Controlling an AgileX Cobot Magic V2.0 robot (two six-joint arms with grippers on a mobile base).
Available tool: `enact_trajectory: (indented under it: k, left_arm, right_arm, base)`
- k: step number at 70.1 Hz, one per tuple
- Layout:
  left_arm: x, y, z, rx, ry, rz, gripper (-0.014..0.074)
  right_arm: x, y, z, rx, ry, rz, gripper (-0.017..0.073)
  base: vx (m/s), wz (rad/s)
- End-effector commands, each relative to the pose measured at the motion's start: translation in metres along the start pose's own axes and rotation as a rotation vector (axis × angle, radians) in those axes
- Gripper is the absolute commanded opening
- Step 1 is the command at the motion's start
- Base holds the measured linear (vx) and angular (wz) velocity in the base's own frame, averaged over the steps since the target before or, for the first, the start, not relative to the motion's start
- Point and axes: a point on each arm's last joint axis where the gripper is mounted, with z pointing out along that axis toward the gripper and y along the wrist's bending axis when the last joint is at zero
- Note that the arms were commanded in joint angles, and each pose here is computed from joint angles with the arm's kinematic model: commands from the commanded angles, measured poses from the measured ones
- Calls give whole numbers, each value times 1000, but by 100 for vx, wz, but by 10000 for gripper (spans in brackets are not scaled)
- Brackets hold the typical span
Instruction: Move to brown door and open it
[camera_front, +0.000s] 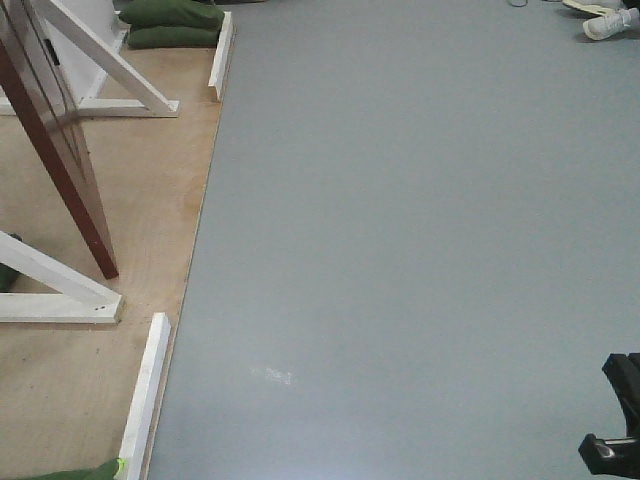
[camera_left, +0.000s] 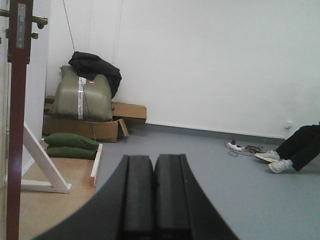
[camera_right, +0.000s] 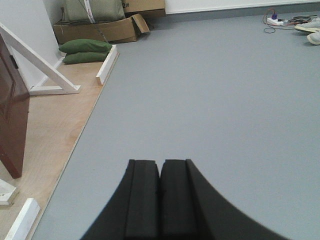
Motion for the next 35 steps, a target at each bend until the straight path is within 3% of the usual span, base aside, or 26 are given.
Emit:
enact_trajectory:
  k: [1, 35]
  left_arm:
    - [-3, 0, -2, 4, -83, 8, 17]
    - [-3, 0, -2, 4, -83, 8, 17]
  right_arm:
    - [-7, 0, -1, 3, -94, -16, 0]
    - [-7, 0, -1, 3, -94, -16, 0]
  base:
    - [0, 0]
    - [0, 0]
